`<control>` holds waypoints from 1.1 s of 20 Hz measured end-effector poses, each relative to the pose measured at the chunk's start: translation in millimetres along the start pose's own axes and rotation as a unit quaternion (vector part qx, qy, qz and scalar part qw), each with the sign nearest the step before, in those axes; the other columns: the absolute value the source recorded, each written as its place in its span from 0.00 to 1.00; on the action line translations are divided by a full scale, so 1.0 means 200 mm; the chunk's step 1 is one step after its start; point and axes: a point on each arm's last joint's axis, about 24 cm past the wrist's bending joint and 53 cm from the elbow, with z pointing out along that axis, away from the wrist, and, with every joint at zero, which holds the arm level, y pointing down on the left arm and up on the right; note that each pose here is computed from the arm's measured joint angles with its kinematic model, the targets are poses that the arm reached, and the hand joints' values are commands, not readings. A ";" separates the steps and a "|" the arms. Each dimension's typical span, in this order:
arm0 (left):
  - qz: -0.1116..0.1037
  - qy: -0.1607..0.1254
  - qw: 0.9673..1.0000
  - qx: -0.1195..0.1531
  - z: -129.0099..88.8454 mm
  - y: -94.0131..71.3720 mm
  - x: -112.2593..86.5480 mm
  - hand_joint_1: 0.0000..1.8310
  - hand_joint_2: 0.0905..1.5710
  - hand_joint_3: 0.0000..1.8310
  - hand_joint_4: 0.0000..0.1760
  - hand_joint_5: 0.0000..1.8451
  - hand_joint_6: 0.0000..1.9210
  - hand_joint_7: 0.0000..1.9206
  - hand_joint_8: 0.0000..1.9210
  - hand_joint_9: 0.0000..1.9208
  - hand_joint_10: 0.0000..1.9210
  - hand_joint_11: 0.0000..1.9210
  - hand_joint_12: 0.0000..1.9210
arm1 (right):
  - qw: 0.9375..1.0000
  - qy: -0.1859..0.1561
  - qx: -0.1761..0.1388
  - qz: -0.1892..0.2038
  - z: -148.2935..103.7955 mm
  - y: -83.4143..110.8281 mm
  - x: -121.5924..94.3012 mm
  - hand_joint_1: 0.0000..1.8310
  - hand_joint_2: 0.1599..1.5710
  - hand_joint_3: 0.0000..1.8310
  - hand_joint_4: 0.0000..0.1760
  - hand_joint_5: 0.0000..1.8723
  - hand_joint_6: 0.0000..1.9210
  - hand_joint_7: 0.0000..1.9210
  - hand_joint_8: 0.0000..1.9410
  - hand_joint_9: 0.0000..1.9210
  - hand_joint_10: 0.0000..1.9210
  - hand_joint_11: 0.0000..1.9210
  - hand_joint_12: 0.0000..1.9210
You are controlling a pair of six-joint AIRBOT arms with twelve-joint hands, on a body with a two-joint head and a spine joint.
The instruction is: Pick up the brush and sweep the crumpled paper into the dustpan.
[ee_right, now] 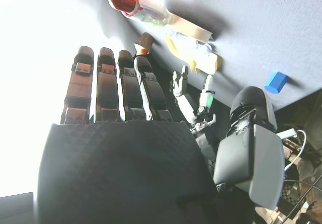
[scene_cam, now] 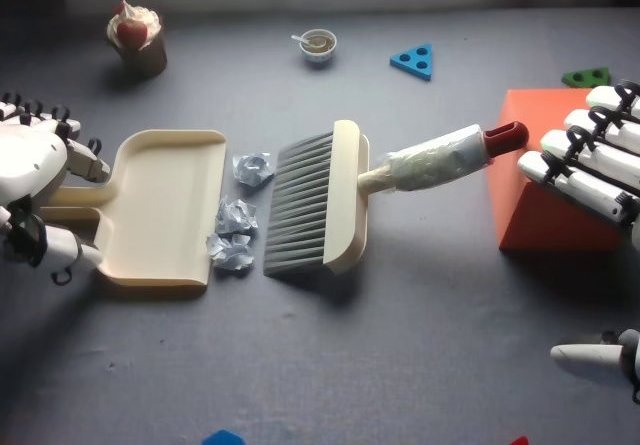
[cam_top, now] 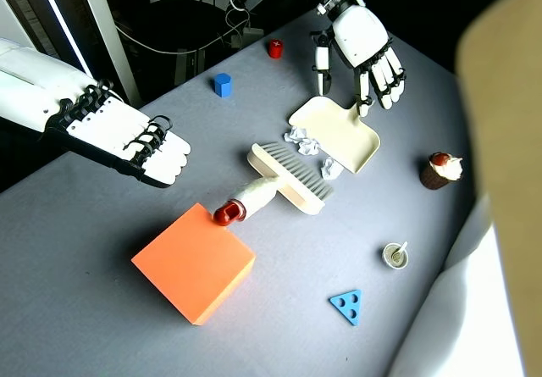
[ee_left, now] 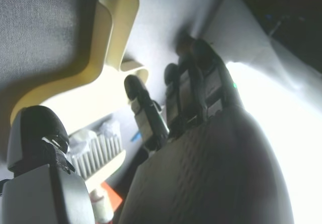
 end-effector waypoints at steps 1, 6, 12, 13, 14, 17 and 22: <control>0.000 -0.003 1.000 -0.001 0.01 0.01 0.00 0.45 0.60 0.00 0.72 0.33 0.00 0.13 0.00 0.11 0.00 0.01 0.26 | 1.000 0.000 0.000 0.000 0.00 0.00 0.00 0.00 0.60 0.00 0.00 0.03 0.01 0.05 0.01 0.05 0.01 0.04 0.01; 0.002 -0.007 1.000 -0.006 0.03 0.05 -0.02 0.47 0.60 0.00 0.57 0.34 0.01 0.13 0.00 0.11 0.00 0.01 0.27 | 1.000 0.000 0.000 0.000 0.00 0.00 0.00 0.00 0.60 0.00 0.00 0.03 0.00 0.04 0.00 0.05 0.00 0.03 0.00; 0.008 -0.003 1.000 -0.002 0.04 0.05 -0.02 0.47 0.59 0.00 0.59 0.36 0.01 0.14 0.00 0.11 0.00 0.00 0.27 | 1.000 0.000 0.000 0.000 0.00 0.00 0.00 0.00 0.60 0.00 0.00 0.02 0.00 0.04 0.00 0.04 0.00 0.02 0.00; 0.006 -0.005 1.000 -0.004 0.05 0.05 -0.02 0.48 0.59 0.00 0.59 0.36 0.01 0.14 0.00 0.11 0.00 0.00 0.27 | 1.000 0.000 0.000 0.000 0.00 0.00 0.00 0.00 0.60 0.00 0.00 0.03 0.00 0.04 0.00 0.05 0.00 0.03 0.00; 0.004 -0.005 1.000 -0.004 0.06 0.05 -0.01 0.47 0.59 0.00 0.62 0.36 0.01 0.14 0.00 0.11 0.00 0.00 0.27 | 1.000 0.000 0.000 0.000 0.00 0.00 0.00 0.00 0.60 0.00 0.00 0.03 0.00 0.04 0.00 0.04 0.00 0.03 0.00; 0.002 0.004 1.000 -0.002 0.07 0.05 0.03 0.46 0.59 0.00 0.69 0.34 0.00 0.14 0.00 0.11 0.00 0.01 0.27 | 1.000 0.000 0.000 0.000 0.00 0.00 0.00 0.00 0.61 0.00 0.00 0.03 0.00 0.04 0.00 0.04 0.00 0.03 0.00; 0.005 0.008 1.000 -0.006 0.08 0.06 0.05 0.46 0.59 0.00 0.65 0.34 0.00 0.14 0.00 0.11 0.00 0.01 0.28 | 1.000 0.000 -0.001 -0.001 0.00 0.00 0.00 0.00 0.60 0.00 0.00 0.03 0.00 0.04 0.00 0.03 0.00 0.02 0.00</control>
